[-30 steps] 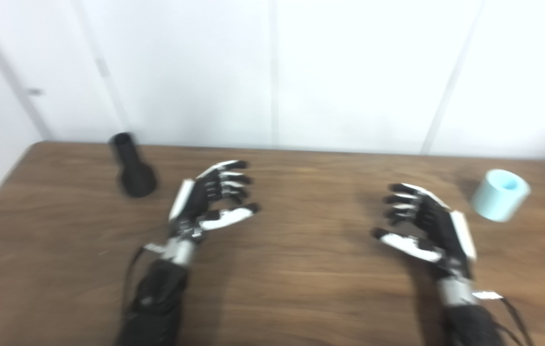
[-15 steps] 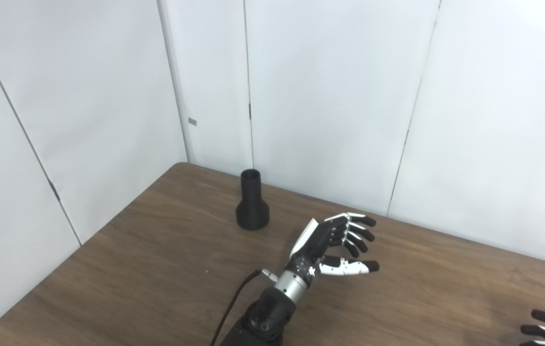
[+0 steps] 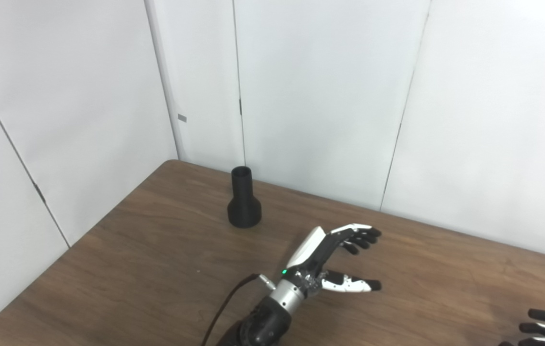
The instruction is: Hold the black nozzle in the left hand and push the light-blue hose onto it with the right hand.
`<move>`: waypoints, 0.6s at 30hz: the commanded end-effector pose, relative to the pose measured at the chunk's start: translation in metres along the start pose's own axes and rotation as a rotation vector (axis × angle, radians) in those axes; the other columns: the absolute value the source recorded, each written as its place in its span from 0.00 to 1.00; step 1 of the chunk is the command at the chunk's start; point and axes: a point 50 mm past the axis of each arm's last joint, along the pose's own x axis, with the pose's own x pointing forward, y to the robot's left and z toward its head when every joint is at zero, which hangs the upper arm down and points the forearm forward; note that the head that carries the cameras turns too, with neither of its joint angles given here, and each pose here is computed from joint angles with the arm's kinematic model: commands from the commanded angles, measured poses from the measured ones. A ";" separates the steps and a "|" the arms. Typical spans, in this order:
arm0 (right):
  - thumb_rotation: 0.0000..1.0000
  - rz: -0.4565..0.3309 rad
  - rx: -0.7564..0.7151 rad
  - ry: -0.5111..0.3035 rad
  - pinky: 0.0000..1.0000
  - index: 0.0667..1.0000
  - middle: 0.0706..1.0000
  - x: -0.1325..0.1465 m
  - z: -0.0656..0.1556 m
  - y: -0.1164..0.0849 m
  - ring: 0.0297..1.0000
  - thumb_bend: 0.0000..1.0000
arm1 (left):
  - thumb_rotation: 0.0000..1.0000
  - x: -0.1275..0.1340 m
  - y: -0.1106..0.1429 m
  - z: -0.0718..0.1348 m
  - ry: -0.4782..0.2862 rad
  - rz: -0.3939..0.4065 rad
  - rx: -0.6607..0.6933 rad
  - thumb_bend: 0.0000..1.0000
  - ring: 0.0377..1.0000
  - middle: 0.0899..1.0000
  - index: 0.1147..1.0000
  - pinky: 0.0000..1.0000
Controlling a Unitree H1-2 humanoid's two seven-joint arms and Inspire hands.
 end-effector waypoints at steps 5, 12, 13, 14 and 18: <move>0.06 -0.008 -0.004 -0.079 0.32 0.55 0.49 0.015 0.018 0.003 0.42 0.64 | 0.09 0.012 0.074 0.033 -0.090 0.255 0.138 0.70 0.72 0.72 0.72 0.66; 0.04 -0.001 -0.021 -0.092 0.32 0.56 0.50 0.018 0.020 0.007 0.42 0.61 | 0.10 -0.003 0.121 0.045 -0.079 0.477 0.191 0.68 0.74 0.74 0.72 0.65; 0.04 -0.002 -0.017 -0.091 0.32 0.56 0.50 0.018 0.021 0.008 0.42 0.61 | 0.11 -0.004 0.127 0.045 -0.077 0.493 0.203 0.67 0.76 0.75 0.73 0.66; 0.02 -0.003 -0.014 -0.088 0.32 0.56 0.50 0.018 0.021 0.008 0.42 0.61 | 0.12 -0.005 0.134 0.045 -0.076 0.507 0.212 0.66 0.78 0.76 0.74 0.68; 0.00 -0.005 -0.008 -0.087 0.33 0.56 0.45 0.017 0.025 0.010 0.42 0.55 | 0.13 -0.006 0.154 0.044 -0.065 0.584 0.233 0.68 0.80 0.78 0.76 0.70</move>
